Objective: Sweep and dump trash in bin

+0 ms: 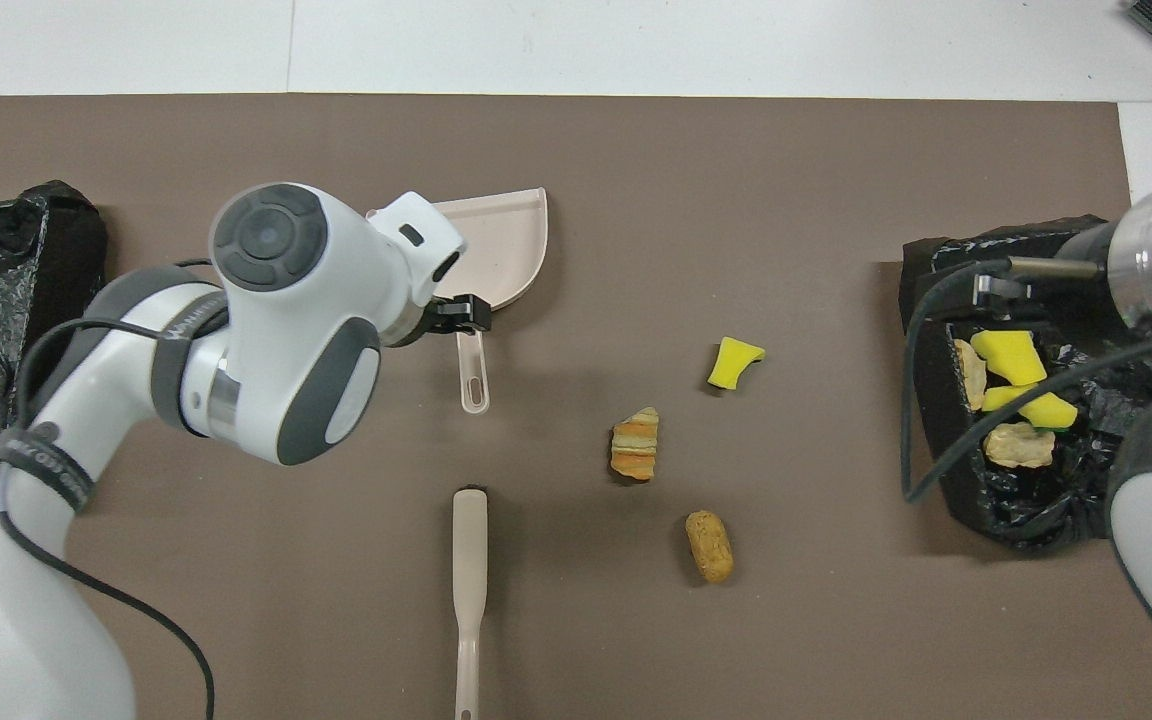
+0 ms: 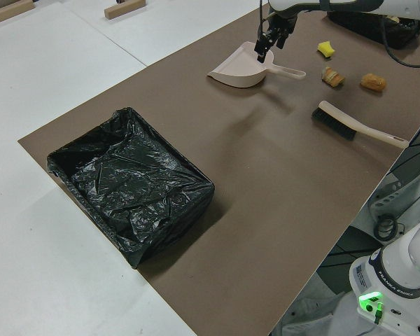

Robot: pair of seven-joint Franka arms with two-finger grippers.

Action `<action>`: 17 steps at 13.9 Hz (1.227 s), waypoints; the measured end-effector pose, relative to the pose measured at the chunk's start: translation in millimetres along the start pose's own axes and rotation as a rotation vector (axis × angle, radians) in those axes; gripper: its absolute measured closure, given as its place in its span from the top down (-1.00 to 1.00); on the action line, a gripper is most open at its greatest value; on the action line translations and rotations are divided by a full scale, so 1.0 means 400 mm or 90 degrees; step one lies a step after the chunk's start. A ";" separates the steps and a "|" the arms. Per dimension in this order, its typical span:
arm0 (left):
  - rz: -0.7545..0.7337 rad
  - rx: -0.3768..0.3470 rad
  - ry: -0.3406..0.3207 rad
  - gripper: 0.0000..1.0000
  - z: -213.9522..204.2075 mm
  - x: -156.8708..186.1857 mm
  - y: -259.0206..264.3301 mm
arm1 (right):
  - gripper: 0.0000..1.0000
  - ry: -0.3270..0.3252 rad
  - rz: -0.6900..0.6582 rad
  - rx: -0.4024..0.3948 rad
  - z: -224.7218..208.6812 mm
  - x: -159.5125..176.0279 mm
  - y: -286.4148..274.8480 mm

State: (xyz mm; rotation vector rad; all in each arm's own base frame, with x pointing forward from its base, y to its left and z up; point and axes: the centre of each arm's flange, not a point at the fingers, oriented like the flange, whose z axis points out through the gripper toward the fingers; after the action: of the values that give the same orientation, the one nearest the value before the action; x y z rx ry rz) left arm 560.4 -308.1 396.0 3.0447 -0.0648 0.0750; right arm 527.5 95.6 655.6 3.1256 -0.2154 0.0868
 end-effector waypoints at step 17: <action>-0.030 0.009 0.021 -0.37 0.092 -0.044 0.009 | 1.00 -0.008 -0.027 -0.002 -0.003 -0.005 0.020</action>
State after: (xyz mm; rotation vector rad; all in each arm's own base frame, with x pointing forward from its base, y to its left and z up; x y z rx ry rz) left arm 544.4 -314.3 358.9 3.0556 0.0100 0.1221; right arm 524.6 87.7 656.7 3.1259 -0.1489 0.0664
